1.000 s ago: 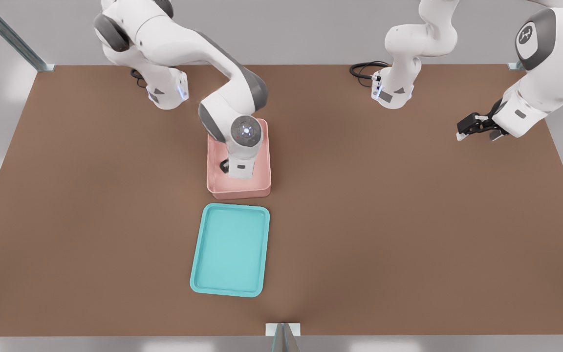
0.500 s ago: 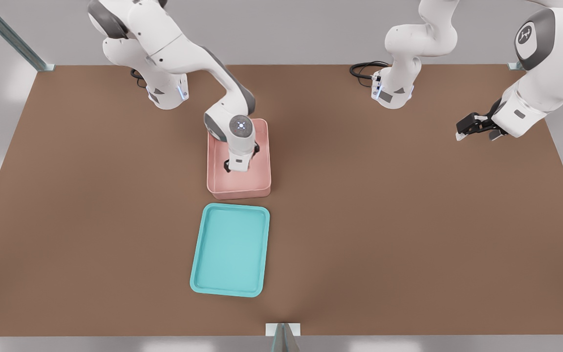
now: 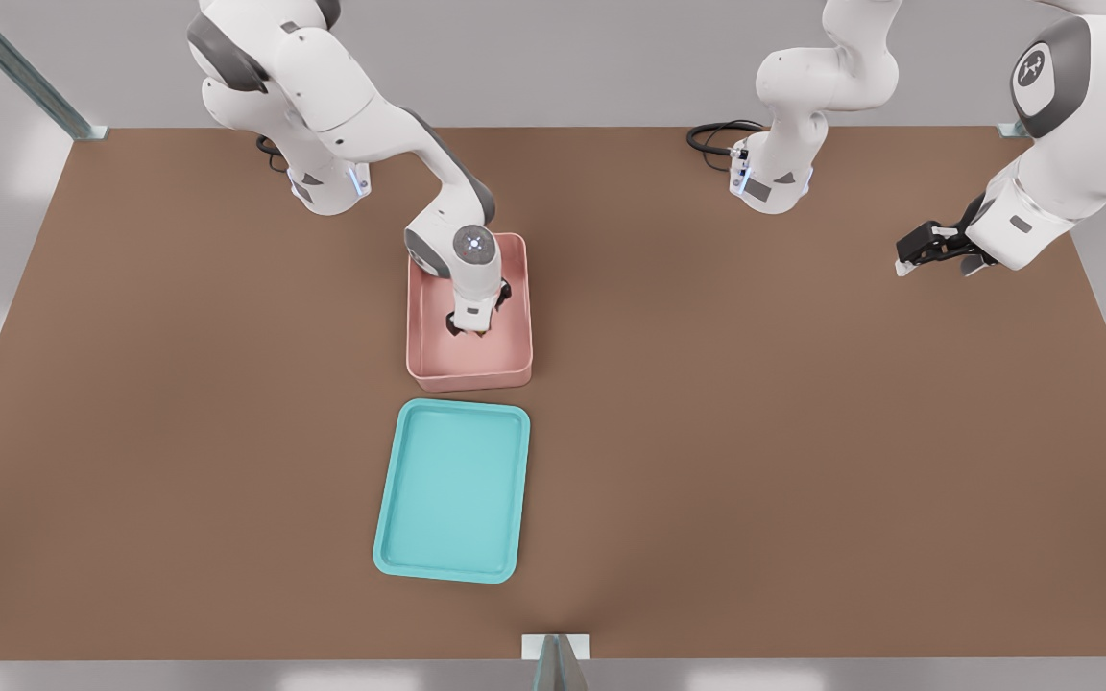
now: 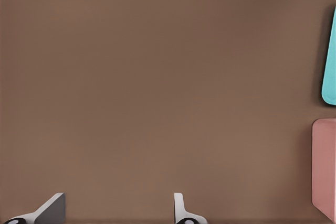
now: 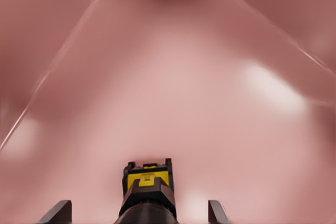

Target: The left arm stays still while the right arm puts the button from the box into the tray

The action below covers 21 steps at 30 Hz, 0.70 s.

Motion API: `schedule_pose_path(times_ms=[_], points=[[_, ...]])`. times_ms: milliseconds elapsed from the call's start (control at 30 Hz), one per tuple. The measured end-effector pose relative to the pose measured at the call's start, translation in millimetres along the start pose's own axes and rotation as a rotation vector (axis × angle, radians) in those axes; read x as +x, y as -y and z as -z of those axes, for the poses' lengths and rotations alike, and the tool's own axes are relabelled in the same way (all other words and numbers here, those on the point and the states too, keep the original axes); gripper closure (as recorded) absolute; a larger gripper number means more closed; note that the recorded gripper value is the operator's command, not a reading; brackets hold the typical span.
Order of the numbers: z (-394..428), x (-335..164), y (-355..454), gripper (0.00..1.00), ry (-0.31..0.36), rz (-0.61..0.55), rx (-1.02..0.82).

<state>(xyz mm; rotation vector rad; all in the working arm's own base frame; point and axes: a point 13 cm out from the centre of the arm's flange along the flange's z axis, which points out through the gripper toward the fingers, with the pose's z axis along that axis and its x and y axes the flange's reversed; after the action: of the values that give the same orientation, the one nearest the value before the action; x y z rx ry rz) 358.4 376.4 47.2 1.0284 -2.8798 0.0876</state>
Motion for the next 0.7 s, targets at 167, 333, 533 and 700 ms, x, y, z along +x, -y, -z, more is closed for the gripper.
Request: schedule_pose_path(times_ms=[167, 333, 533, 700], points=[[-2, -3, 4, 0.48, 0.009, -0.020, -0.006], [11, -13, 12, 0.48, 0.037, -0.046, -0.010], [195, -145, 142, 0.49, 0.314, -0.288, -0.116], [273, -236, 265, 0.00, 0.390, -0.441, -0.263]])
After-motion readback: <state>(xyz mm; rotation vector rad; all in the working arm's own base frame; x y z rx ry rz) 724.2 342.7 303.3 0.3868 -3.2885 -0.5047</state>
